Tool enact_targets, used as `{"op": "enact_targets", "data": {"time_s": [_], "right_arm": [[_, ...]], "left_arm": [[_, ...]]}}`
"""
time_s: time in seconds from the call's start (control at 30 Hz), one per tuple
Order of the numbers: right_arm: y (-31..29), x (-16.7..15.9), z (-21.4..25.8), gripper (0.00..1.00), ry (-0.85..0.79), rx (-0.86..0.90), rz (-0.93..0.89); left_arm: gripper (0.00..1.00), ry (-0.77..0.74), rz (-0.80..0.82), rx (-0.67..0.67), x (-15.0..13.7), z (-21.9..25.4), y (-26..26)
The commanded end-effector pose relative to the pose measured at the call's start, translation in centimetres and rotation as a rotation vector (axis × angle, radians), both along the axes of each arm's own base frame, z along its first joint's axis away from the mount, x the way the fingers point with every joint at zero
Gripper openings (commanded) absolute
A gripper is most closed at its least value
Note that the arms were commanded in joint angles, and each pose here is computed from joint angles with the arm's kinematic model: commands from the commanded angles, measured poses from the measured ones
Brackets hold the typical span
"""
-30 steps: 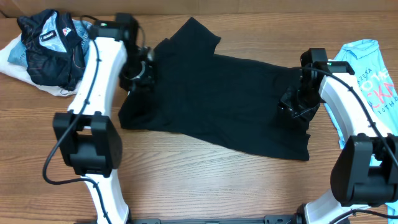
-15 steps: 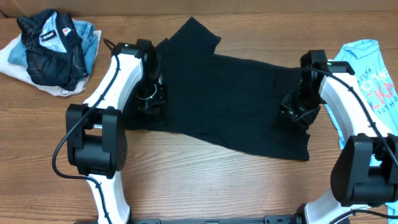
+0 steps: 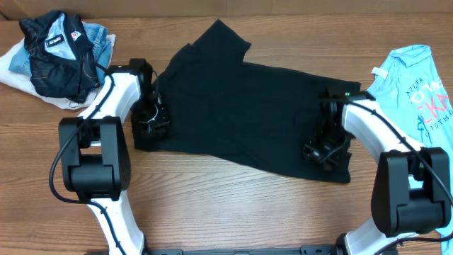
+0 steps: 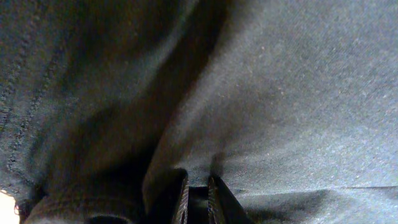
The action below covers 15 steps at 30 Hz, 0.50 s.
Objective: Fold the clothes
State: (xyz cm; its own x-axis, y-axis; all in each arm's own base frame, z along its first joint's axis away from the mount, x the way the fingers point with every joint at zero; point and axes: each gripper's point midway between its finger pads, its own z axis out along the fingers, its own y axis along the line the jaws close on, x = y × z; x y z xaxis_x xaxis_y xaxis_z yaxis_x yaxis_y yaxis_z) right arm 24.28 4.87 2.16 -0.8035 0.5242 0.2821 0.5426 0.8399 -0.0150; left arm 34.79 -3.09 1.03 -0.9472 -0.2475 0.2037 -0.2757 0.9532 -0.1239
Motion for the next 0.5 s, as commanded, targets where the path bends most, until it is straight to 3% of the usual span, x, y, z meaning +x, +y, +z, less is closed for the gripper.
{"op": "enact_targets", "data": {"time_s": [0.0, 0.2, 0.47], "right_arm": [[-0.2, -1.3, -1.0, 0.4, 0.029, -0.014, -0.039], [-0.3, -2.2, -2.5, 0.42, 0.029, -0.014, -0.039], [-1.7, -2.2, -2.9, 0.42, 0.026, -0.055, -0.085]], "left_arm": [[0.17, -0.004, 0.035, 0.025, 0.0, 0.0, 1.3], [0.19, 0.009, 0.052, 0.07, -0.4, -0.3, 2.9], [0.17, 0.107, 0.147, 0.164, -3.7, -2.3, 5.4]]}}
